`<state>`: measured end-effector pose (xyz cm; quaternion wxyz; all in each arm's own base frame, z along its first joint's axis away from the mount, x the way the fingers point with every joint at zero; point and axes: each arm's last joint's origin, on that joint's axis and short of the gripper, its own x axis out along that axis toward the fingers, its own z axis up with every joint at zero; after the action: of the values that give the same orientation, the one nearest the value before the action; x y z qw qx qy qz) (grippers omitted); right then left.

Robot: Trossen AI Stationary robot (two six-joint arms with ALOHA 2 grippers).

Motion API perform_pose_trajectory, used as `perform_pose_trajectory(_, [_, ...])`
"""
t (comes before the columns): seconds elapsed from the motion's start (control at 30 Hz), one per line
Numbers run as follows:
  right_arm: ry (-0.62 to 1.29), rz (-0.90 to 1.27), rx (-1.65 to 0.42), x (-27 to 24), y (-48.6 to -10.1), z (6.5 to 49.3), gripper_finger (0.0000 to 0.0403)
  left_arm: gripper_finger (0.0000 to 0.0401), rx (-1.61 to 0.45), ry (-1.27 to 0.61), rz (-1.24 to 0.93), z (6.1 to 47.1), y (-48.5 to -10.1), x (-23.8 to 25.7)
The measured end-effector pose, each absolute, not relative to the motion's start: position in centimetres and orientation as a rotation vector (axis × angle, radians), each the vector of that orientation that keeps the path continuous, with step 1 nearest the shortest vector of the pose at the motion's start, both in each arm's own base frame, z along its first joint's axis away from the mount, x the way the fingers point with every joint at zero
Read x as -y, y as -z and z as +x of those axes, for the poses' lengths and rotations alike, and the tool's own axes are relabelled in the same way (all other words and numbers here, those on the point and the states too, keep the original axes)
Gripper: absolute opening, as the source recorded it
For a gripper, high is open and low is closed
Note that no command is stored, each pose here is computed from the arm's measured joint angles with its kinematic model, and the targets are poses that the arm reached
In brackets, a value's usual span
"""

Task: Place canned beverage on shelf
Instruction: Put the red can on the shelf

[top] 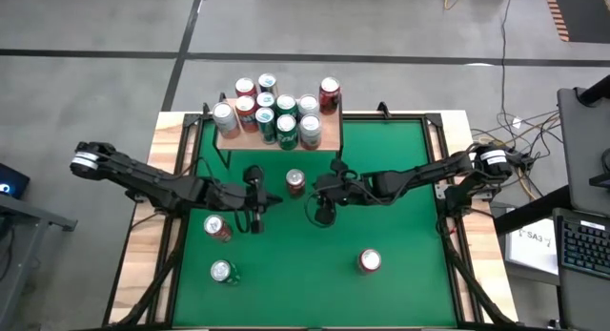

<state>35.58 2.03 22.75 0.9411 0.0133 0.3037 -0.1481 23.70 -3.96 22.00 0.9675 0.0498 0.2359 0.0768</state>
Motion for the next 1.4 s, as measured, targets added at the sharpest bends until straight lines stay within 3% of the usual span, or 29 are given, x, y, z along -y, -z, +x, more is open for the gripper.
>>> perform_pose_trajectory(0.27, [0.313,0.045,-0.600,-1.8,-22.7,35.9,0.0300,0.0000,-0.488,-0.190,0.116,23.5,-22.0,3.6])
perform_pose_trajectory(0.43, [0.312,0.016,-0.583,-1.7,-21.2,37.1,0.0364,0.0000,-0.496,-0.199,0.118,23.5,-21.9,3.4])
perform_pose_trajectory(0.63, [0.458,-0.005,-0.573,-1.4,-19.1,38.0,0.0366,0.0000,-0.510,-0.204,0.124,23.5,-21.7,3.3])
perform_pose_trajectory(1.13, [0.470,0.070,-0.514,-0.9,-18.5,38.8,0.0365,0.0000,-0.533,-0.211,0.150,23.4,-21.4,2.9])
perform_pose_trajectory(1.4, [0.486,0.079,-0.491,-0.9,-16.2,39.9,0.0365,0.0000,-0.540,-0.211,0.148,23.3,-21.2,2.8])
